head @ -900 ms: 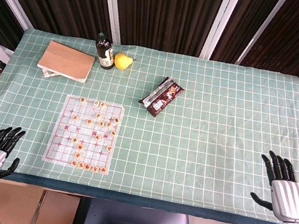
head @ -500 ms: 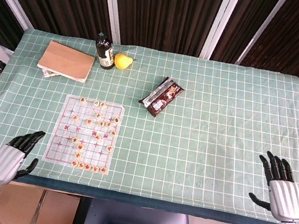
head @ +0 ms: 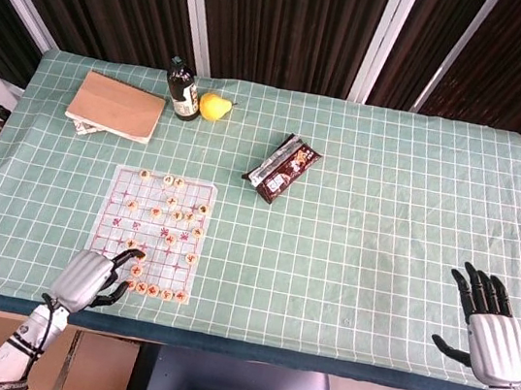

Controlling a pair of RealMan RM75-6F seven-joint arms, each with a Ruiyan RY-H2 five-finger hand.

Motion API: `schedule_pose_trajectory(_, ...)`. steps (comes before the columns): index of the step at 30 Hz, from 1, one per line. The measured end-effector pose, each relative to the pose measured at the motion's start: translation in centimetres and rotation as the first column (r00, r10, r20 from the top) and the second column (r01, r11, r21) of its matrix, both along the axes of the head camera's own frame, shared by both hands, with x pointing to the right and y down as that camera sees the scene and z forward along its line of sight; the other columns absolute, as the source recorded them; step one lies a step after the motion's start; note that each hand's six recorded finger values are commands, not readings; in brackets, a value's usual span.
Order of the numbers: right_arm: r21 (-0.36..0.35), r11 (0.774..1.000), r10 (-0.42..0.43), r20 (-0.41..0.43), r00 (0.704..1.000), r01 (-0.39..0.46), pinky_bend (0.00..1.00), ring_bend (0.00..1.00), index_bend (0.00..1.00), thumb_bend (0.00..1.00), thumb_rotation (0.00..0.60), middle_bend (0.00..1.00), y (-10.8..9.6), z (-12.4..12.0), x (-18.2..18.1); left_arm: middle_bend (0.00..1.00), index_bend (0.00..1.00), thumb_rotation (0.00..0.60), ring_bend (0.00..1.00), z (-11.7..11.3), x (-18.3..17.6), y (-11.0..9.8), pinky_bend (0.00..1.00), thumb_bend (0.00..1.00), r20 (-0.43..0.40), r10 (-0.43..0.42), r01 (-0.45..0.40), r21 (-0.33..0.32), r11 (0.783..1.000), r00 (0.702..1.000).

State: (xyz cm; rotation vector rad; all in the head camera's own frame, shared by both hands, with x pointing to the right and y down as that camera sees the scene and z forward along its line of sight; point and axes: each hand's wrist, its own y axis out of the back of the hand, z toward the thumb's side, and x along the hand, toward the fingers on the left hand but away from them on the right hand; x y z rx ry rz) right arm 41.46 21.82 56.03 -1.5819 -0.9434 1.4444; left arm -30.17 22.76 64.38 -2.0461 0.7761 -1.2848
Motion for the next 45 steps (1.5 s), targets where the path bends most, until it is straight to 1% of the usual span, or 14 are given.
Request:
schedule_pose_trajectory(4,0.007,1.0,0.002,0.006,1.0,-0.002,0.0,0.0,0.0,0.12,0.6,0.0,-0.1,-0.1,0.0,1.0,0.33,0.6,1.0,1.8,2.1,0.0,1.0,0.41,0.039,0.028,-0.026,-0.032,0.999,0.999)
schedule_pose_trajectory(6,0.004,1.0,-0.002,0.006,1.0,0.002,0.0,0.0,0.0,0.12,0.6,0.0,-0.1,0.0,-0.1,1.0,0.34,0.6,1.0,2.9,3.3,0.2,1.0,0.39,0.057,0.04,-0.036,-0.065,0.997,0.998)
schedule_pose_trajectory(9,0.002,1.0,-0.003,0.006,1.0,0.003,0.0,0.0,0.0,0.12,0.6,0.0,-0.1,0.1,-0.1,1.0,0.35,0.6,1.0,4.2,5.4,0.7,1.0,0.38,0.057,0.069,-0.063,-0.11,0.992,0.996)
schedule_pose_trajectory(14,0.002,1.0,-0.002,0.005,1.0,0.002,0.0,0.0,0.0,0.12,0.6,0.0,-0.2,0.1,-0.1,1.0,0.34,0.6,1.0,5.2,7.4,1.2,1.0,0.36,0.044,0.118,-0.111,-0.142,0.984,0.992)
schedule_pose_trajectory(19,-0.001,1.0,-0.003,0.01,1.0,0.003,0.0,0.0,0.0,0.12,0.6,0.0,-0.1,0.0,-0.2,1.0,0.34,0.6,1.0,5.3,8.1,1.8,1.0,0.36,0.046,0.141,-0.133,-0.139,0.981,0.989)
schedule_pose_trajectory(25,-0.001,1.0,-0.003,0.016,1.0,0.003,0.0,0.0,0.0,0.12,0.6,0.0,0.0,-0.2,-0.1,1.0,0.34,0.6,1.0,5.6,8.1,1.9,1.0,0.36,0.084,0.168,-0.157,-0.125,0.98,0.982)
schedule_pose_trajectory(29,-0.001,1.0,-0.004,0.015,1.0,0.004,0.0,0.0,0.0,0.12,0.6,0.0,0.0,-0.2,-0.1,1.0,0.36,0.6,1.0,5.9,8.1,2.1,1.0,0.35,0.095,0.176,-0.163,-0.13,0.978,0.98)
schedule_pose_trajectory(35,0.003,1.0,-0.002,0.015,1.0,0.002,0.0,0.0,0.0,0.12,0.6,0.0,-0.1,-0.2,-0.1,1.0,0.4,0.6,1.0,6.4,8.3,2.2,1.0,0.35,0.095,0.178,-0.164,-0.138,0.977,0.98)
schedule_pose_trajectory(40,0.003,1.0,-0.003,0.013,1.0,0.003,0.0,0.0,0.0,0.12,0.6,0.0,0.0,-0.2,-0.1,1.0,0.43,0.6,1.0,6.4,8.6,2.3,1.0,0.35,0.09,0.177,-0.165,-0.13,0.978,0.98)
schedule_pose_trajectory(45,0.002,1.0,-0.003,0.013,1.0,0.003,0.0,0.0,0.0,0.12,0.6,0.0,0.0,-0.2,-0.1,1.0,0.44,0.6,1.0,6.4,8.6,2.4,1.0,0.35,0.086,0.18,-0.168,-0.129,0.977,0.98)
